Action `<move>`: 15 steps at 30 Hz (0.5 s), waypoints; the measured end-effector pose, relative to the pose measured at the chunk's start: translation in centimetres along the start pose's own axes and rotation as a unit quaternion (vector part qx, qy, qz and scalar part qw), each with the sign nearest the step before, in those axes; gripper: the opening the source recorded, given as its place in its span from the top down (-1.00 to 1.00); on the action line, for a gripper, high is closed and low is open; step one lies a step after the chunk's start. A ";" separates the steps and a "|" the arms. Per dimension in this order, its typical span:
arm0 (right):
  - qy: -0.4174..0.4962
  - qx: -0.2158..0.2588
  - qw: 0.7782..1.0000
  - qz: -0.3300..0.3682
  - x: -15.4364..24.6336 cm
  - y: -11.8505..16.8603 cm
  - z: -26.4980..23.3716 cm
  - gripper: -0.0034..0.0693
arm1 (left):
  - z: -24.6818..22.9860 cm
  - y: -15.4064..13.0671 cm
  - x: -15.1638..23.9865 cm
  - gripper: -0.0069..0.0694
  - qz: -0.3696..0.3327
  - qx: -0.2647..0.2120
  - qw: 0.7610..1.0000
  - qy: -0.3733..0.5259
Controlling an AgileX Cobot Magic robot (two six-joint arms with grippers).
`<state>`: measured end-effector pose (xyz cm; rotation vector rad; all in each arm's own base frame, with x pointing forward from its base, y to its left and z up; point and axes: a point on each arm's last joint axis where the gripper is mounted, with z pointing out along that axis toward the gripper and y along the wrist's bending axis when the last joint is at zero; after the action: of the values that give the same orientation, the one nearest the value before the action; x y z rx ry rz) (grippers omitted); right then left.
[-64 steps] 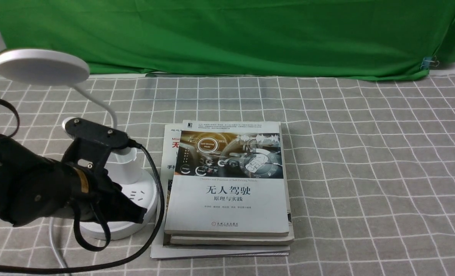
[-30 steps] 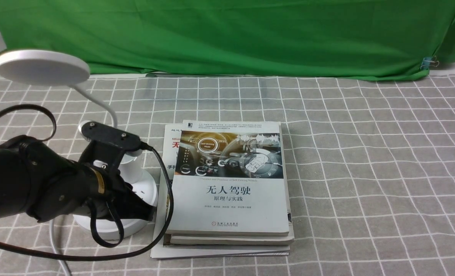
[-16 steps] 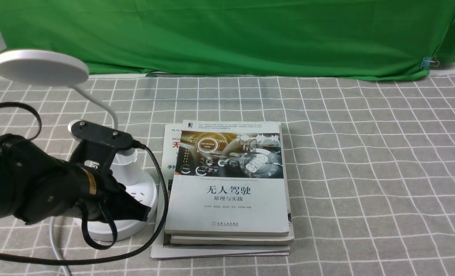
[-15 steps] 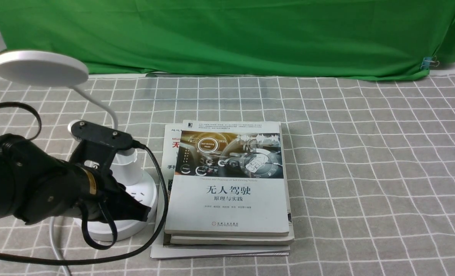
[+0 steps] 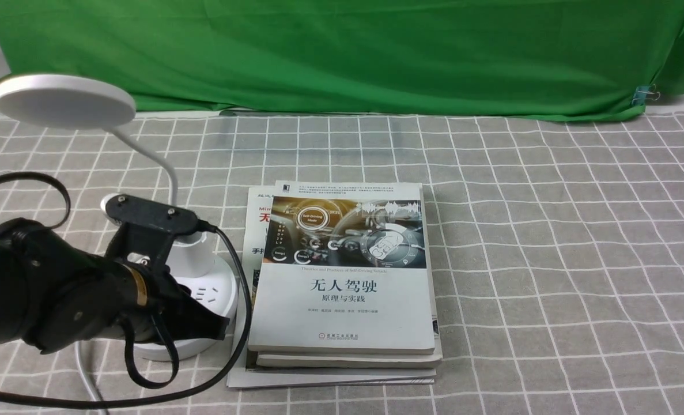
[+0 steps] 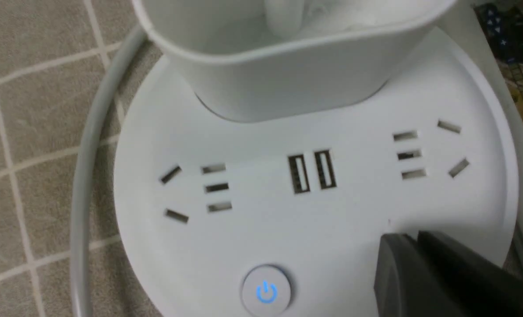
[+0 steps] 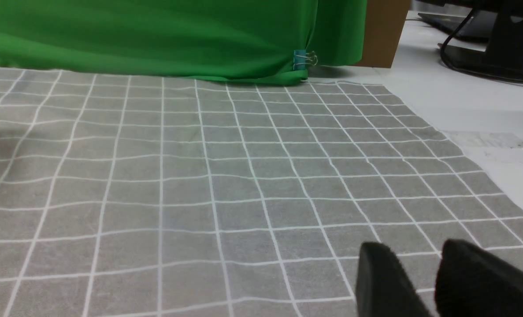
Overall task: Turn on the desk lamp on the grey coffee tablecloth with your hand.
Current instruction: 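Press the power button on the lamp base to turn the lamp on with the left gripper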
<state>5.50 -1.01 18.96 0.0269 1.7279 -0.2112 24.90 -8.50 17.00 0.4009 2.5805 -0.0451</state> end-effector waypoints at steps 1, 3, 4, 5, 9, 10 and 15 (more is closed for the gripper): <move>0.000 0.000 1.000 0.000 0.0 0.0 0.0 0.23 | 0.0 0.0 0.0 0.77 0.000 0.000 1.000 -0.001; 0.000 0.000 1.000 0.000 0.0 0.0 0.0 0.23 | -0.1 0.0 0.0 0.77 0.000 -0.001 1.000 -0.001; 0.000 0.000 1.000 0.000 0.0 0.0 0.0 0.23 | -0.1 0.0 0.0 0.77 0.000 -0.001 1.000 -0.001; 0.000 0.000 1.000 0.000 0.0 0.0 0.0 0.23 | -0.1 0.0 0.0 0.77 0.000 -0.001 1.000 -0.001; 0.000 0.000 1.000 0.000 0.0 0.0 0.0 0.23 | -0.1 0.1 0.0 0.77 0.007 -0.003 1.000 -0.002; 0.000 0.000 1.000 0.000 0.0 0.0 0.0 0.23 | -0.1 0.1 0.0 0.77 0.008 -0.003 1.000 -0.002; 0.000 0.000 1.000 0.000 0.0 0.0 0.0 0.23 | -0.1 0.1 -0.1 0.77 0.013 -0.005 1.000 0.000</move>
<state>5.50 -1.01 18.96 0.0269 1.7279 -0.2112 24.97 -8.45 17.18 0.4310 2.5729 -0.0221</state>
